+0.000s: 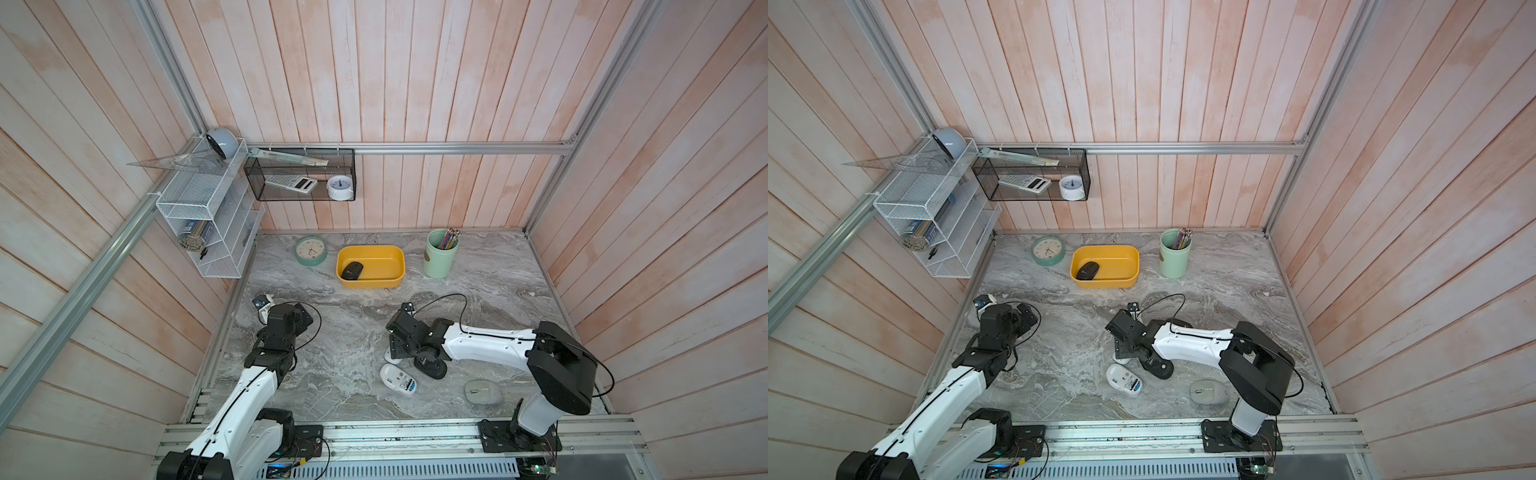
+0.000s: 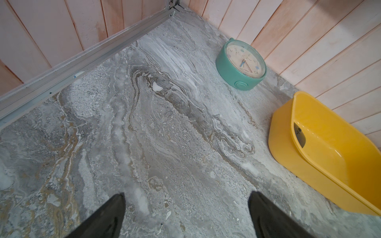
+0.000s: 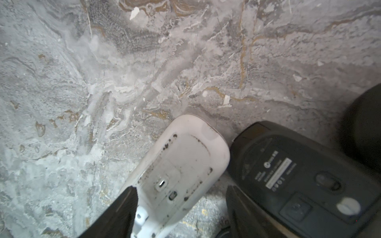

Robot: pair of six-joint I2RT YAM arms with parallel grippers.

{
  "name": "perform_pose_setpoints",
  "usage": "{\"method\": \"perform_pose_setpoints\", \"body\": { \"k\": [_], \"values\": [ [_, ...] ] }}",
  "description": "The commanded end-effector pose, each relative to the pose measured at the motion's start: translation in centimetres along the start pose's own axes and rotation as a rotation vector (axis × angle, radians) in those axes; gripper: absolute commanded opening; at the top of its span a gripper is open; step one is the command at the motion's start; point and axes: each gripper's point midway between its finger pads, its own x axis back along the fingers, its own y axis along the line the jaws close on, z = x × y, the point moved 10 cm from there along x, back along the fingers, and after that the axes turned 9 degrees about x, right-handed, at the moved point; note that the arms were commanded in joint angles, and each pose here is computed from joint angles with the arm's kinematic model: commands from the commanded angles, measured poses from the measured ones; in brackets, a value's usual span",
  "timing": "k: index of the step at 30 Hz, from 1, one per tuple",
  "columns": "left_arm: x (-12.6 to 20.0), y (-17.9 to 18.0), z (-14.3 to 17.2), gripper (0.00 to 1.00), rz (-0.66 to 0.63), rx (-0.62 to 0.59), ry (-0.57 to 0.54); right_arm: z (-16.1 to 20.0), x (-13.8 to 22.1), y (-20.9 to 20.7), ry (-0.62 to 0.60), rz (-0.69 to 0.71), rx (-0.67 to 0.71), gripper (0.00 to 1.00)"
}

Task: Put the mouse in the storage box
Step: Pick up the mouse from the center of the board.

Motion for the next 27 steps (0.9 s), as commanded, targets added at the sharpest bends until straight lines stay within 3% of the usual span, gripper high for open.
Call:
{"method": "perform_pose_setpoints", "body": {
  "k": [1, 10, 24, 27],
  "values": [
    [0.1, -0.4, -0.6, 0.99, 0.026, 0.021, -0.024, 0.5, -0.4, -1.0, 0.025, 0.051, -0.061, 0.73],
    [0.1, -0.4, -0.7, 0.99, 0.018, 0.022, -0.023, -0.1, -2.5, 0.2, 0.134, 0.029, -0.026, 0.71],
    [0.4, -0.5, -0.9, 1.00, 0.020, 0.021, -0.025, -1.0, -3.6, 1.1, 0.139, -0.002, -0.039, 0.69],
    [0.5, -0.5, -0.9, 1.00, 0.020, 0.021, -0.026, -0.9, -4.5, 1.0, 0.162, -0.068, -0.097, 0.70]
  ]
}}
